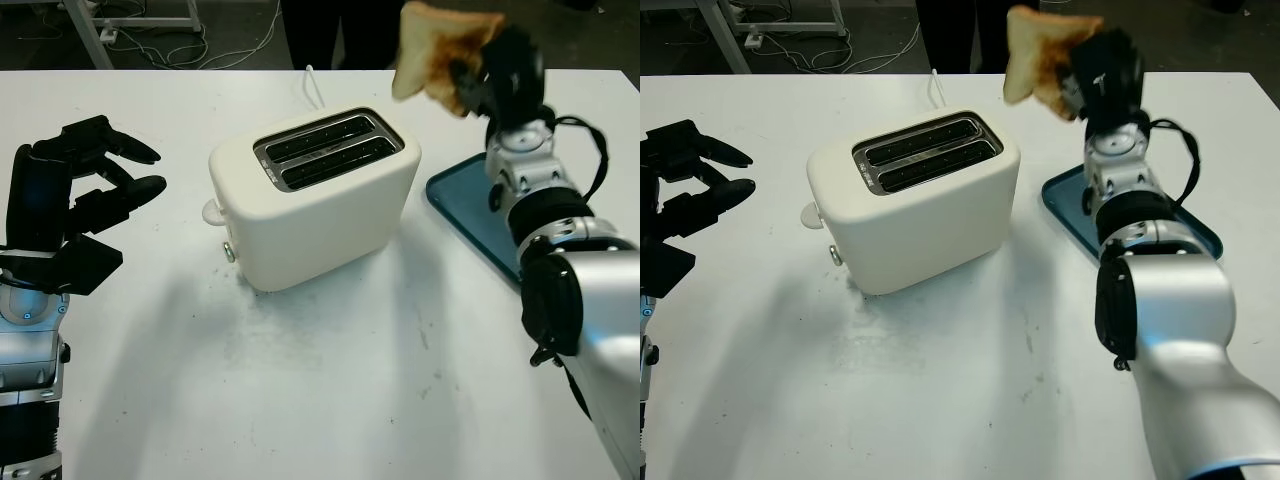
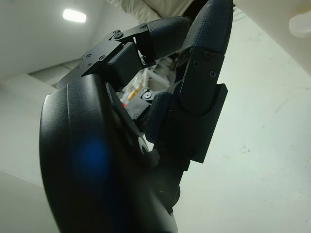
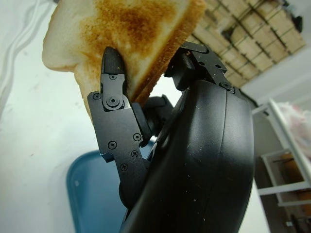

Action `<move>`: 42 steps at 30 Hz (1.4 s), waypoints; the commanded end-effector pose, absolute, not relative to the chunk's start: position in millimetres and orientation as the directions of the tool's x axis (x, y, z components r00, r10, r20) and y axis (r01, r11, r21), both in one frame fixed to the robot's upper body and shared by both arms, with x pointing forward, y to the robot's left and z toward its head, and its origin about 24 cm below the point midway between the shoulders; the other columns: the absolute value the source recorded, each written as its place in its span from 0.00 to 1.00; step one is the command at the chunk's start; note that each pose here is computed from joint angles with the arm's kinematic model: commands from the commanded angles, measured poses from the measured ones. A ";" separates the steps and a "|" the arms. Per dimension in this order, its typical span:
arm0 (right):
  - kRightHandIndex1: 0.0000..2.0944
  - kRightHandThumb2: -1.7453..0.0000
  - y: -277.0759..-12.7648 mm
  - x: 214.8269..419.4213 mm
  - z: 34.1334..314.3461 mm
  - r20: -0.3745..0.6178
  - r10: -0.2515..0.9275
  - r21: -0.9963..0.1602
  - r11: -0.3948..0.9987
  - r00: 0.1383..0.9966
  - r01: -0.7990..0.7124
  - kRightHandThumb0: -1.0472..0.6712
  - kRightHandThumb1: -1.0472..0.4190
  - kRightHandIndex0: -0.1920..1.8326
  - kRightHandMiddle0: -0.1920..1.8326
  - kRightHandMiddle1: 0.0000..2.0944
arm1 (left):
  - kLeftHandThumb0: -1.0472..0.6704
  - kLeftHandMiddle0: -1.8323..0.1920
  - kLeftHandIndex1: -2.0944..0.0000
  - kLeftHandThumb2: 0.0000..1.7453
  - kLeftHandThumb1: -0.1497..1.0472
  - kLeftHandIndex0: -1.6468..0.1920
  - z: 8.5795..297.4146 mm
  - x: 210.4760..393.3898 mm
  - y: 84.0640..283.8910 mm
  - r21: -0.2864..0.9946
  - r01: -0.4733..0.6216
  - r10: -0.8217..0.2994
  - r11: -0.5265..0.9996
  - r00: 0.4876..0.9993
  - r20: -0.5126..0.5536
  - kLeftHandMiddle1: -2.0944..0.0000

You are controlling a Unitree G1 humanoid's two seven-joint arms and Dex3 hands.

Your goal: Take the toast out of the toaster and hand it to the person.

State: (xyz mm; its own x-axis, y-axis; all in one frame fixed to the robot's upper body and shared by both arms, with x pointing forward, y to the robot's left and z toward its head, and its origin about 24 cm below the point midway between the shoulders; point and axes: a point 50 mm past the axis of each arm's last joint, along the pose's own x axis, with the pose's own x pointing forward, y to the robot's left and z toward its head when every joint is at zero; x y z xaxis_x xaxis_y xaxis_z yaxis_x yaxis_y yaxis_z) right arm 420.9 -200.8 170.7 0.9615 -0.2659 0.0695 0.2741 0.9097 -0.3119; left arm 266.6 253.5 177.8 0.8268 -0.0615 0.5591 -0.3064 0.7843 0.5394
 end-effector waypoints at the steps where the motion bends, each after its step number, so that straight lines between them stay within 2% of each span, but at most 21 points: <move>1: 0.83 0.79 -199.5 419.6 159.7 0.015 -0.279 -0.303 0.914 0.960 0.271 0.53 0.09 0.40 0.27 0.83 | 0.12 0.41 0.54 0.04 0.89 0.44 174.9 265.0 253.2 0.533 -0.305 -0.054 0.789 0.830 0.555 0.45; 9: 0.83 0.79 -194.0 417.0 142.2 -0.058 -0.280 -0.298 0.921 0.958 0.251 0.50 0.09 0.32 0.19 0.80 | 0.12 0.41 0.54 0.04 0.89 0.44 174.3 266.0 253.7 0.533 -0.299 -0.056 0.792 0.833 0.551 0.46; 10: 0.83 0.79 -193.2 417.1 141.6 -0.070 -0.281 -0.283 0.926 0.957 0.251 0.49 0.09 0.29 0.19 0.75 | 0.12 0.41 0.54 0.04 0.89 0.44 174.2 266.2 253.5 0.531 -0.298 -0.057 0.793 0.832 0.552 0.46; 12: 0.73 0.79 -192.2 417.3 141.4 -0.081 -0.284 -0.271 0.929 0.955 0.253 0.47 0.09 0.21 0.21 0.53 | 0.13 0.41 0.54 0.04 0.89 0.44 174.0 266.7 253.4 0.530 -0.298 -0.058 0.794 0.830 0.555 0.46; 13: 0.76 0.79 -192.2 417.4 141.7 -0.077 -0.281 -0.287 0.925 0.957 0.249 0.48 0.09 0.19 0.23 0.52 | 0.13 0.41 0.54 0.04 0.89 0.44 173.8 267.1 253.5 0.528 -0.298 -0.058 0.795 0.829 0.556 0.46; 15: 0.82 0.79 -192.5 417.3 142.1 -0.064 -0.276 -0.301 0.922 0.959 0.245 0.50 0.09 0.27 0.23 0.71 | 0.12 0.41 0.54 0.04 0.89 0.44 173.4 267.5 253.7 0.526 -0.297 -0.057 0.797 0.830 0.555 0.46; 18: 0.83 0.80 -193.0 416.9 142.0 -0.051 -0.275 -0.291 0.924 0.960 0.249 0.51 0.09 0.35 0.26 0.82 | 0.12 0.41 0.54 0.04 0.89 0.44 173.1 268.0 253.6 0.527 -0.295 -0.058 0.797 0.831 0.553 0.46; 24: 0.83 0.79 -194.2 416.8 142.4 -0.050 -0.273 -0.243 0.936 0.961 0.253 0.51 0.09 0.37 0.27 0.83 | 0.12 0.41 0.55 0.04 0.89 0.44 173.1 268.1 253.5 0.524 -0.294 -0.059 0.799 0.829 0.556 0.46; 26: 0.83 0.79 -194.5 417.1 143.2 -0.058 -0.277 -0.228 0.939 0.959 0.258 0.50 0.09 0.36 0.23 0.83 | 0.12 0.41 0.55 0.03 0.89 0.43 172.9 268.1 253.5 0.520 -0.291 -0.059 0.803 0.829 0.556 0.47; 30: 0.83 0.78 -194.5 418.0 146.0 -0.069 -0.285 -0.196 0.944 0.956 0.267 0.48 0.09 0.29 0.15 0.70 | 0.12 0.40 0.55 0.03 0.89 0.43 172.6 267.5 253.6 0.521 -0.298 -0.054 0.800 0.829 0.557 0.47; 31: 0.83 0.79 -194.7 418.1 146.8 -0.063 -0.284 -0.208 0.941 0.957 0.266 0.48 0.09 0.27 0.16 0.58 | 0.12 0.40 0.55 0.03 0.89 0.43 172.6 267.3 253.6 0.522 -0.299 -0.053 0.799 0.830 0.556 0.47; 32: 0.83 0.78 -195.3 418.1 147.3 -0.053 -0.281 -0.233 0.937 0.958 0.261 0.49 0.09 0.28 0.17 0.59 | 0.12 0.40 0.55 0.03 0.89 0.43 172.6 267.2 253.7 0.522 -0.299 -0.052 0.799 0.830 0.555 0.46; 34: 0.83 0.78 -196.5 417.8 147.3 -0.043 -0.276 -0.253 0.933 0.960 0.257 0.50 0.09 0.34 0.20 0.76 | 0.12 0.40 0.54 0.03 0.89 0.43 172.6 267.0 253.8 0.521 -0.298 -0.053 0.800 0.829 0.557 0.46; 35: 0.83 0.78 -196.9 417.7 147.2 -0.045 -0.277 -0.250 0.933 0.960 0.258 0.50 0.09 0.36 0.20 0.79 | 0.12 0.40 0.54 0.03 0.89 0.43 172.3 267.0 253.9 0.518 -0.297 -0.051 0.802 0.830 0.555 0.46; 39: 0.83 0.77 -196.2 418.5 149.5 -0.049 -0.272 -0.191 0.947 0.961 0.258 0.50 0.09 0.38 0.16 0.83 | 0.12 0.40 0.54 0.03 0.89 0.43 172.4 266.4 254.0 0.523 -0.304 -0.049 0.796 0.829 0.557 0.46; 42: 0.83 0.76 -196.3 418.9 151.6 -0.036 -0.261 -0.194 0.949 0.965 0.250 0.50 0.09 0.36 0.18 0.83 | 0.12 0.41 0.54 0.04 0.89 0.44 172.4 266.3 254.1 0.520 -0.302 -0.053 0.799 0.826 0.561 0.46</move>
